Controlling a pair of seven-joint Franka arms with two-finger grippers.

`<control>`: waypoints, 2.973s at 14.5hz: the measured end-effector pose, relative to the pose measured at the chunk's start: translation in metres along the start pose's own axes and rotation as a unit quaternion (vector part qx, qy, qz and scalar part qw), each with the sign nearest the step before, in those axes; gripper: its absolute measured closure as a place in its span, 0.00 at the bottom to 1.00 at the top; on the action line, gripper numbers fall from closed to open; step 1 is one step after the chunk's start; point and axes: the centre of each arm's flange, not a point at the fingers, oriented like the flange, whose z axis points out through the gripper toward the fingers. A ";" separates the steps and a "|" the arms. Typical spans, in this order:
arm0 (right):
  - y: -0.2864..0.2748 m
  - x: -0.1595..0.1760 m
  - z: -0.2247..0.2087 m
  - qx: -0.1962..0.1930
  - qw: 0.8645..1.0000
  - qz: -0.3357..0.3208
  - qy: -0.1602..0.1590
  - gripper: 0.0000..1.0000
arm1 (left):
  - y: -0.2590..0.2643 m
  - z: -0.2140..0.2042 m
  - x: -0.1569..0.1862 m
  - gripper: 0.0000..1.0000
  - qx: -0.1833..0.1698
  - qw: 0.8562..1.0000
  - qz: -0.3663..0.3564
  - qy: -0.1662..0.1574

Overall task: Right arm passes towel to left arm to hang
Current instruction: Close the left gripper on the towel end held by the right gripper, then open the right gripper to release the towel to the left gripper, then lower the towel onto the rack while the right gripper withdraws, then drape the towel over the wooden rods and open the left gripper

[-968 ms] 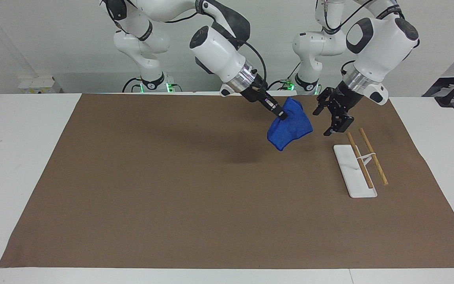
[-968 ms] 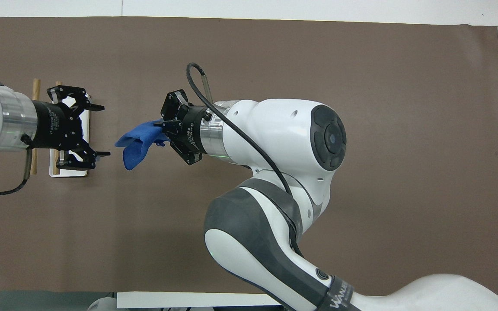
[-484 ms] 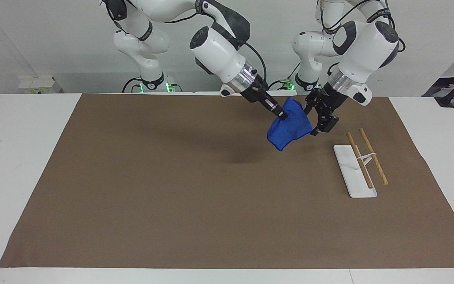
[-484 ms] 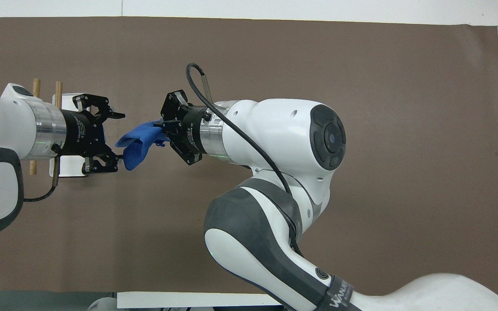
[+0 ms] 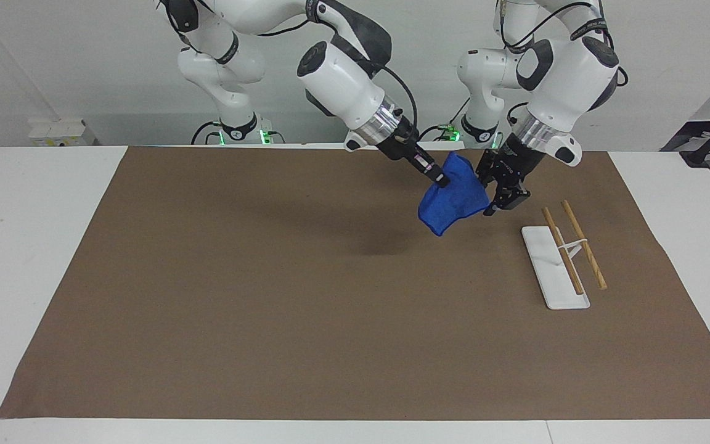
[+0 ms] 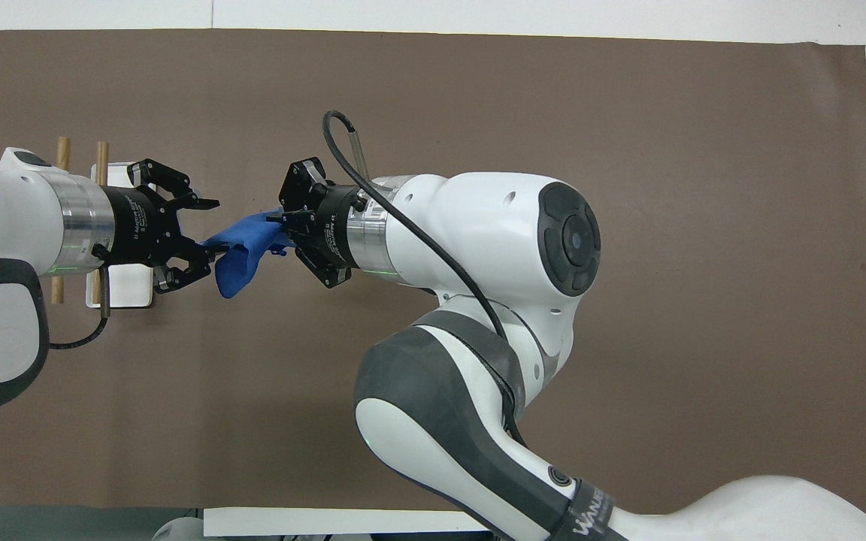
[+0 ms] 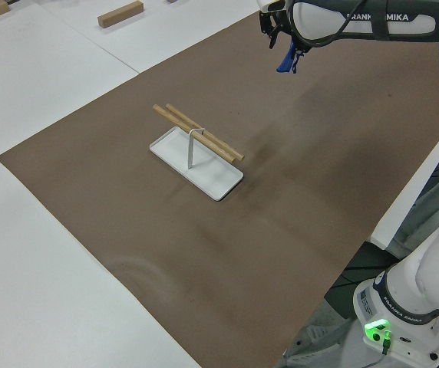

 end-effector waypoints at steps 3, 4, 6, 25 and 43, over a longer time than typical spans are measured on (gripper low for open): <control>0.000 0.000 0.000 0.000 1.000 0.000 0.000 0.96 | -0.001 0.008 0.003 0.66 0.000 1.000 -0.003 0.002; 0.000 0.000 0.000 -0.001 1.000 0.000 0.000 0.96 | -0.001 0.009 0.004 0.70 0.001 1.000 -0.003 0.002; 0.000 0.000 0.000 -0.001 1.000 0.000 0.000 0.96 | -0.001 0.010 0.004 0.96 0.001 1.000 -0.003 0.002; 0.028 0.055 0.003 -0.095 0.958 -0.258 0.086 0.00 | 0.025 -0.005 0.052 0.98 -0.028 0.996 0.084 0.008; 0.038 0.314 -0.374 -0.355 0.789 -0.482 0.140 0.00 | 0.077 -0.057 0.178 0.98 -0.085 0.902 0.417 0.072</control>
